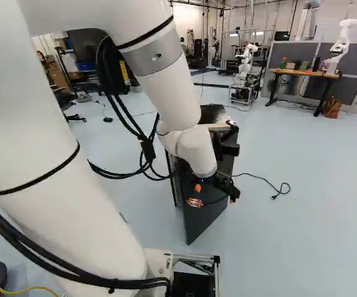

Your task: Grab a drink from the fridge

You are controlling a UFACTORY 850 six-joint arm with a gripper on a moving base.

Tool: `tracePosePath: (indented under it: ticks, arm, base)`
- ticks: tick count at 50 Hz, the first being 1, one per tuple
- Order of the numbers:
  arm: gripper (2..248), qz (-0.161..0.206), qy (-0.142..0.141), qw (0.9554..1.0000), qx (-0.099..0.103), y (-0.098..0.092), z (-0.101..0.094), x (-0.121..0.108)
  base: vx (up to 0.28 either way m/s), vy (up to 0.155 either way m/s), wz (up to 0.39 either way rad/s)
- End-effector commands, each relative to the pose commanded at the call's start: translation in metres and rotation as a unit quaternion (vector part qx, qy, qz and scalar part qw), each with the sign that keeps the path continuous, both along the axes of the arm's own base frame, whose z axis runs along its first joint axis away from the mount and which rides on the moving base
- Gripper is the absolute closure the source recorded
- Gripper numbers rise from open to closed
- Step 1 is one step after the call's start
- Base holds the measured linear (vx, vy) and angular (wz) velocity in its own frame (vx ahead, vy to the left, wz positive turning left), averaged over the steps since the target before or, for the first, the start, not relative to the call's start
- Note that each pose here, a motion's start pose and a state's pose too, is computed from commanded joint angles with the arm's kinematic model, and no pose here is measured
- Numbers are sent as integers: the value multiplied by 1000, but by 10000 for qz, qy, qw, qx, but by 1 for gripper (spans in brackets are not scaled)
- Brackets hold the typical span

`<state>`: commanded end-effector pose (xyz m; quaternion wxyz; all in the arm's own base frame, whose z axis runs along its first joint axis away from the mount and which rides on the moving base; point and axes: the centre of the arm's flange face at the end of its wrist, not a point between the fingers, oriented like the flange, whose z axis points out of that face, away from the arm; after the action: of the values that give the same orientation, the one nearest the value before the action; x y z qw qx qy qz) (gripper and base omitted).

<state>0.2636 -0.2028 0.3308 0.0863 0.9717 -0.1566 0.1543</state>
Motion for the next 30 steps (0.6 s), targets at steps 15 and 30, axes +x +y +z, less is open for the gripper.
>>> tracePosePath:
  ticks: [15, 30]
  arm:
    - [3, 911, -421, 9944, -325, 18, -6, 26]
    - [3, 1376, -667, 9872, -441, 31, -4, 49]
  base:
    - [0, 0, 0]
    - [0, 0, 0]
